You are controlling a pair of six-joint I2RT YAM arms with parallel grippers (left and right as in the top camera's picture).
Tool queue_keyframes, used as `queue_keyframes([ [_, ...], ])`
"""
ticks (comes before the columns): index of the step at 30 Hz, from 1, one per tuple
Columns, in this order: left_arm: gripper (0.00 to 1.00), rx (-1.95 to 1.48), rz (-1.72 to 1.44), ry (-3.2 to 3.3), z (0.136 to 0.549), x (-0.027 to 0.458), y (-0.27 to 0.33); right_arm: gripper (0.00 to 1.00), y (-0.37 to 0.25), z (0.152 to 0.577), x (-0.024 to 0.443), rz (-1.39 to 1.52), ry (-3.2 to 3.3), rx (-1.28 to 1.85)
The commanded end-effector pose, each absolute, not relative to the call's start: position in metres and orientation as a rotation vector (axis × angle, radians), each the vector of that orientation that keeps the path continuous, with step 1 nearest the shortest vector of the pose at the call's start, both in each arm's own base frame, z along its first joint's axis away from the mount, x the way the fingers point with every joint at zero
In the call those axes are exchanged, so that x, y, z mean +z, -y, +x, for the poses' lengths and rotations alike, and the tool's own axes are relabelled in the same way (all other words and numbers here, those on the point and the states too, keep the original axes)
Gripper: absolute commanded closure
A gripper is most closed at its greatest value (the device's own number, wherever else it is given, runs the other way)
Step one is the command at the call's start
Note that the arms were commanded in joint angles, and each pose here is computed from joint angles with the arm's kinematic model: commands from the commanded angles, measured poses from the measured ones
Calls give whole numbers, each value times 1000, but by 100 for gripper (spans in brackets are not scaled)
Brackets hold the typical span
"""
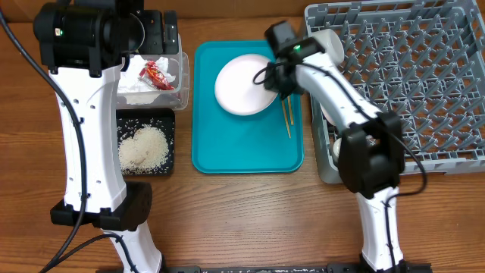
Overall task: Sort waste into correct bins and load items into the dishwasher
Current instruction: 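Lift the white plate into the dish rack and stand it upright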
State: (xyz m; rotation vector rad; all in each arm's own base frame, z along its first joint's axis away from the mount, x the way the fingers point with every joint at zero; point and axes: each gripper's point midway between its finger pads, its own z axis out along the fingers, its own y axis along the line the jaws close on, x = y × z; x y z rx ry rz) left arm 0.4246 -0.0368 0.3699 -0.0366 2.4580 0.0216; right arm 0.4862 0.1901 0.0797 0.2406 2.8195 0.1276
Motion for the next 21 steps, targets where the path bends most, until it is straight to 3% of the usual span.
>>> queue_keyframes([
  [1,0,29,-36,-2447,421,375,36,96,-155,501,238,121,-2450,-11],
  [8,0,29,-36,-2447,421,375,36,96,-44,469,378,170,-2066,-637],
  [11,0,29,-36,-2447,421,375,36,96,-11,466,381,151,-2069,-815],
  [21,0,30,-36,-2447,421,375,36,96,79,475,325,162,-2187,-1050],
])
